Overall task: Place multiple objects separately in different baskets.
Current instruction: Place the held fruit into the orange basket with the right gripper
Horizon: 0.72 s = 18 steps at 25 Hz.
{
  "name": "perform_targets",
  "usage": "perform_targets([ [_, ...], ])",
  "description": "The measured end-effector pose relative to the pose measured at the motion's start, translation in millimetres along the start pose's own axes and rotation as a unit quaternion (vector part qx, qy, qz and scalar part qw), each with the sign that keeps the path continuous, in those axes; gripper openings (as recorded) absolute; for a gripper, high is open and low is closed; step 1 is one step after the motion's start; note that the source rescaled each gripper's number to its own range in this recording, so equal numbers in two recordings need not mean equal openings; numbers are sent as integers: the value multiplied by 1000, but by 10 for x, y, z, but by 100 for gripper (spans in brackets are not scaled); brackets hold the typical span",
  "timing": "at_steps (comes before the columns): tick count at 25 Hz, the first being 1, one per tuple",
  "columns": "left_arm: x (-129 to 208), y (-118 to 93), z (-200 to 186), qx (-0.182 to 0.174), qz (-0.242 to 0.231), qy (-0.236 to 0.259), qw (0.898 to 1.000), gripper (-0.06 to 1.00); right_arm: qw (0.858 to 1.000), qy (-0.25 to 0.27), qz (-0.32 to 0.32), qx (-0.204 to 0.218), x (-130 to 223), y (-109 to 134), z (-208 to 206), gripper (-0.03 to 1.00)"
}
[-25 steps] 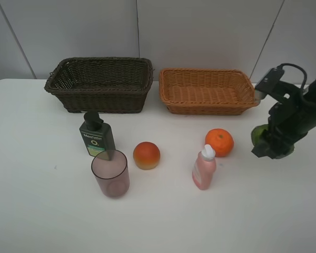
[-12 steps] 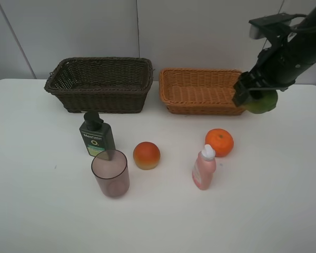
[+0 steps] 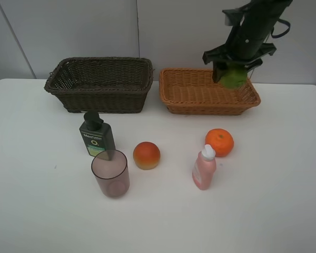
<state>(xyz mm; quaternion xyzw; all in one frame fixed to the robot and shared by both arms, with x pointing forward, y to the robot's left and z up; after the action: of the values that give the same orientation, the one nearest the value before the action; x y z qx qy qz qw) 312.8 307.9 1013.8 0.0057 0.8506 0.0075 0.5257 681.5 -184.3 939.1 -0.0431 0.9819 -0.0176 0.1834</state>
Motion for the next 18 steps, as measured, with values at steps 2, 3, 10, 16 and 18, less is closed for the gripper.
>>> perform_targets([
  [2, 0, 0, 0, 0, 0, 0, 1000, 100, 1000, -10, 13, 8, -188, 18, 148, 45],
  [3, 0, 0, 0, 0, 0, 0, 1000, 100, 1000, -11, 16, 13, -250, 23, 243, 45],
  [10, 0, 0, 0, 0, 0, 0, 1000, 100, 998, -22, 62, 22, -511, 72, 789, 45],
  [16, 0, 0, 0, 0, 0, 0, 1000, 100, 997, -1, 69, 28, -407, 54, 1156, 45],
  [18, 0, 0, 0, 0, 0, 0, 1000, 100, 997, -1, 69, 27, -402, 59, 1186, 46],
])
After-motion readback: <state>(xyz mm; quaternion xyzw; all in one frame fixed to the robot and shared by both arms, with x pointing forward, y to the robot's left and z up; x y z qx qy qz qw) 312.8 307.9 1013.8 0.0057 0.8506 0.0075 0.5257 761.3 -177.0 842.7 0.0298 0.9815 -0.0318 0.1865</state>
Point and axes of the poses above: a point on each arm's last joint axis where the gripper is mounted, z pointing out along that axis toward the gripper, y along the wrist's bending axis when the last joint is at zero, x = y × z, the point moved 9 cm from there along z, pointing out along that axis toward the gripper, and after that the axes turned 7 degrees about z, right-handed, at the moved point
